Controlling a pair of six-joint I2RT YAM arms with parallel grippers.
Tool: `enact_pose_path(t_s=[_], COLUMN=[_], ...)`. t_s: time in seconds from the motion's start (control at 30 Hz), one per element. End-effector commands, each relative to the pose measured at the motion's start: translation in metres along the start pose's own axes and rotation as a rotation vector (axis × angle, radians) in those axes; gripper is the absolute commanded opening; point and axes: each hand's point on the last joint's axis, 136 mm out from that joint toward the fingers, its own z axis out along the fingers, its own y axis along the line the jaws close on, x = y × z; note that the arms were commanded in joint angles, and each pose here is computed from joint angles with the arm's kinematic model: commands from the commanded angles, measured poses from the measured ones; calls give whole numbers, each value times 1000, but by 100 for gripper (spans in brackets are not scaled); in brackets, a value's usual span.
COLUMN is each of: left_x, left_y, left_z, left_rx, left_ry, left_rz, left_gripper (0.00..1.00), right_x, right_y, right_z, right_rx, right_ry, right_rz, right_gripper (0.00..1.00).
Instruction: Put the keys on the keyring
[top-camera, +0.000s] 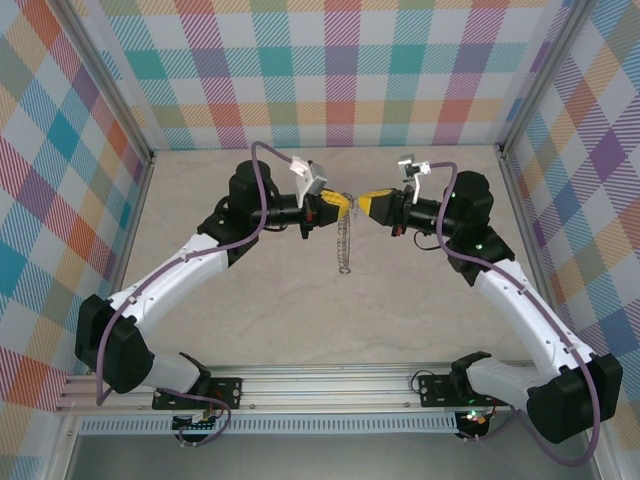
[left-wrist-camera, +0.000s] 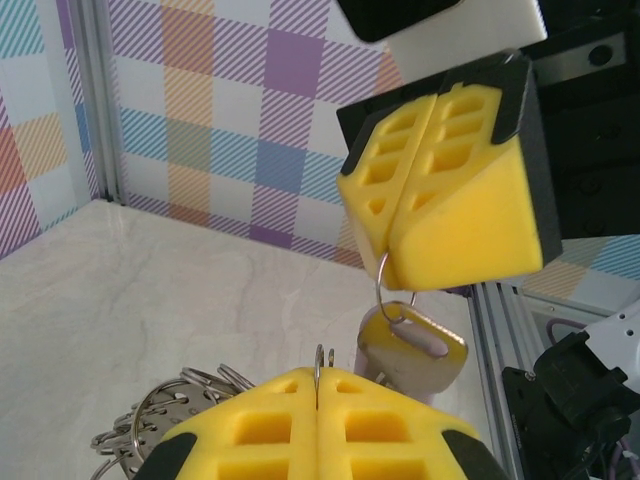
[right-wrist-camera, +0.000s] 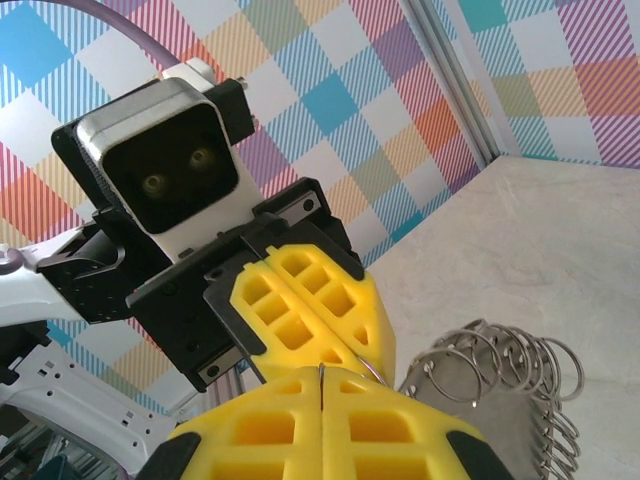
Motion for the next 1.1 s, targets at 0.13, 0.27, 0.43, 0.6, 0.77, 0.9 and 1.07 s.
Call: enact_pose_path(t_s=[0.13, 0.27, 0.43, 0.6, 0.77, 0.9, 1.07], left_x=[-27, -28, -30, -32, -36, -37, -39], left_y=[-14, -14, -14, -15, -17, -18, -17], left_z=[2, 2, 2, 1, 0, -1, -2], left_rx=[43, 43, 41, 40, 41, 42, 26], left_ry=[-57, -59, -66, -73, -81, -85, -91], left_rz=[66, 68, 71, 74, 79, 82, 86], left_gripper=[0, 0, 0, 0, 0, 0, 0], right_x=[-15, -12, -8, -4, 0, 3, 9], right_y=[8, 5, 0, -6, -12, -19, -25], right_z=[6, 7, 9, 10, 12, 13, 13], right_rx=[-26, -21, -7, 3, 21, 43, 68], right_ry=[-27, -21, -14, -5, 0, 5, 19], right_rz=[-77, -73, -64, -57, -52, -46, -47], right_gripper=[0, 0, 0, 0, 0, 0, 0])
